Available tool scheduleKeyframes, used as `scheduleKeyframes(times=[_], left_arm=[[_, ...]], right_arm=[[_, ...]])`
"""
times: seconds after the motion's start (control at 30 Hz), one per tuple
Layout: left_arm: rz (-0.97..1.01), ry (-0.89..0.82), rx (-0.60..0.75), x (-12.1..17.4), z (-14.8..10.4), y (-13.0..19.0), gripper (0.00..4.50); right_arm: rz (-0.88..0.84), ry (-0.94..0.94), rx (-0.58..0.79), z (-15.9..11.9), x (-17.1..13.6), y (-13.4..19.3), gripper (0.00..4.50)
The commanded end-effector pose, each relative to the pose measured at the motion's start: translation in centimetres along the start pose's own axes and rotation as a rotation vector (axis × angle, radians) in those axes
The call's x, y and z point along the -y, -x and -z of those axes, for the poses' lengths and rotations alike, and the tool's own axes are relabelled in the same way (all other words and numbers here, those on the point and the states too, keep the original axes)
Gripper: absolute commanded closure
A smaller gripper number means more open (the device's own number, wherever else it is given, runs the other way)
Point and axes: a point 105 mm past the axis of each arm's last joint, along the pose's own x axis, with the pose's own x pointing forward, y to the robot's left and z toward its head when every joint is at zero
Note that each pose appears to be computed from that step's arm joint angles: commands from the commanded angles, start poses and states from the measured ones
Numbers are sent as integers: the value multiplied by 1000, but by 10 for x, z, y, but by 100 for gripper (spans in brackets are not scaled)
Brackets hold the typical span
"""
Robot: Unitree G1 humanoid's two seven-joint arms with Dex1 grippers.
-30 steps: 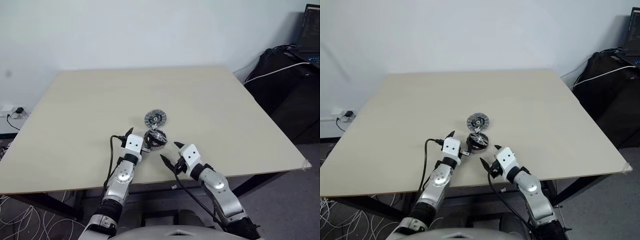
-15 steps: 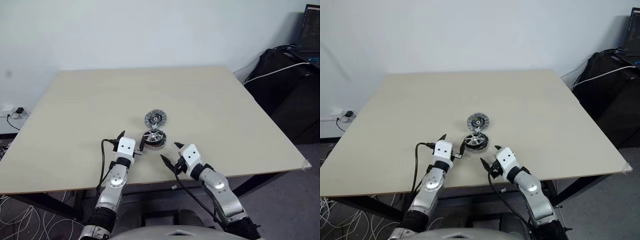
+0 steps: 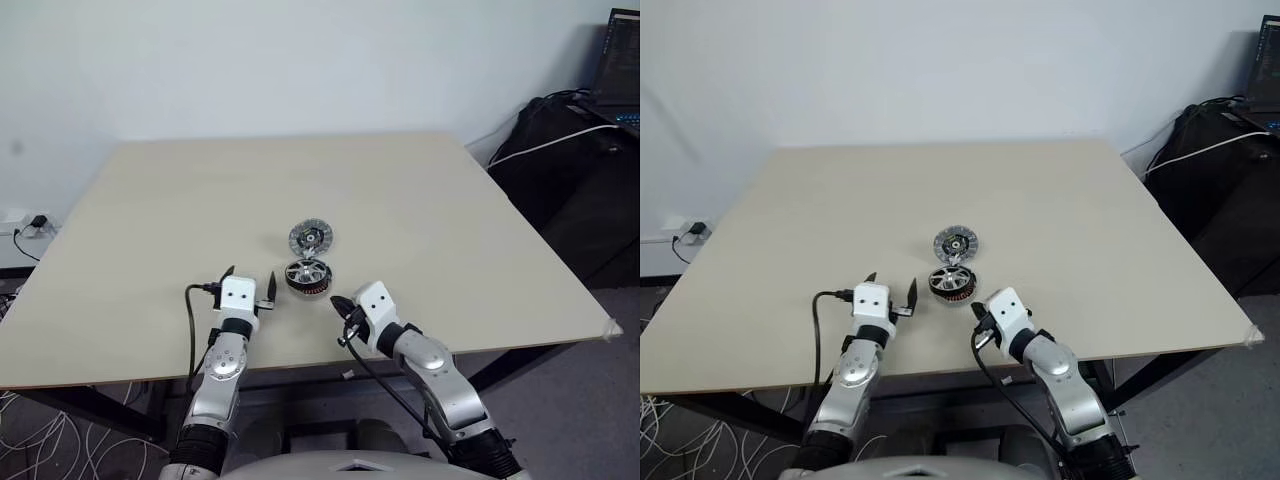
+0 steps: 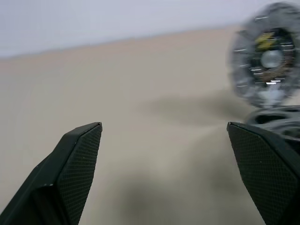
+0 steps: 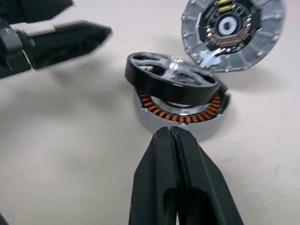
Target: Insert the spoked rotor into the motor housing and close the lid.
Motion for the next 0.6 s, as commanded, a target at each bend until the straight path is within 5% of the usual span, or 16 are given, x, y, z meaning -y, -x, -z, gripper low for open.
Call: scheduleKeyframes(times=[0.03,0.6], left_arm=[[-17,83,38,-10,-14,4,0],[145,114,-94,-3,11,37,0]], right_arm=[[-51,32,6,-20,-11,-8,447],[-211,69,-31,-38,-48,-51,447]])
